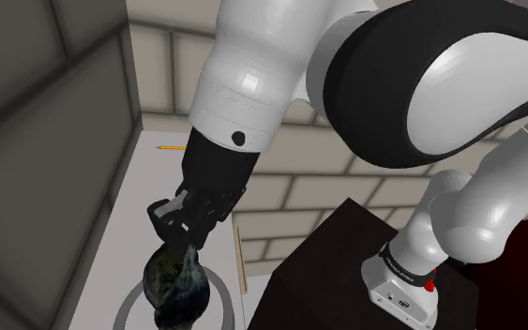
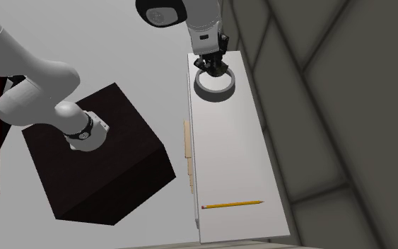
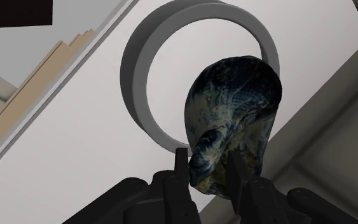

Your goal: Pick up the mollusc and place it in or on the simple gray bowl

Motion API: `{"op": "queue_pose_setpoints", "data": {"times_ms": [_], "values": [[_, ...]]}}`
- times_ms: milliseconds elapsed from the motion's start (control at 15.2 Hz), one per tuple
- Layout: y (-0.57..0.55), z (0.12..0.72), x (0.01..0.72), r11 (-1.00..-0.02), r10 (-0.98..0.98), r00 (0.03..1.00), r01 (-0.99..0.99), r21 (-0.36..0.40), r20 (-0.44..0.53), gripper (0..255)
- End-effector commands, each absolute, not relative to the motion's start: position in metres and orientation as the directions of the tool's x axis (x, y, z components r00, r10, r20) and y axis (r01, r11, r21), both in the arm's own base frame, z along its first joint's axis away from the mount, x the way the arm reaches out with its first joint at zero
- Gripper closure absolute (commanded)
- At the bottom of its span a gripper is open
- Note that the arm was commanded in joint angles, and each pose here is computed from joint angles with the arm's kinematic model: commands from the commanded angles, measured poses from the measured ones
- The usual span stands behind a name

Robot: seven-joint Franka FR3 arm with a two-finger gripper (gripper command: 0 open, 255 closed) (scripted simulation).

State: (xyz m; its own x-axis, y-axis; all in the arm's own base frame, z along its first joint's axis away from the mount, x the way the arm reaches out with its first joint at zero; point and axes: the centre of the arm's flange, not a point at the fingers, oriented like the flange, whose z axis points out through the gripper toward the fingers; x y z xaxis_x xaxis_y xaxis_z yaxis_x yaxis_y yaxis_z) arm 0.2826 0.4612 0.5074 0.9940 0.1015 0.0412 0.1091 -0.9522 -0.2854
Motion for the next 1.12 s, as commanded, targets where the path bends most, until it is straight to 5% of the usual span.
{"op": "queue_pose_setpoints", "data": {"times_ms": [0, 924, 990, 1056], "values": [[0.462, 0.498, 0.282, -0.952, 0.101, 0.994, 0.109, -0.286, 0.042, 255], [0.462, 0.461, 0.282, -0.952, 0.101, 0.994, 0.109, -0.286, 0.042, 255], [0.462, 0.461, 0.282, -0.952, 0.101, 0.994, 0.109, -0.286, 0.042, 0], [0.462, 0.461, 0.282, -0.952, 0.101, 0.994, 0.109, -0.286, 0.042, 0]]}}
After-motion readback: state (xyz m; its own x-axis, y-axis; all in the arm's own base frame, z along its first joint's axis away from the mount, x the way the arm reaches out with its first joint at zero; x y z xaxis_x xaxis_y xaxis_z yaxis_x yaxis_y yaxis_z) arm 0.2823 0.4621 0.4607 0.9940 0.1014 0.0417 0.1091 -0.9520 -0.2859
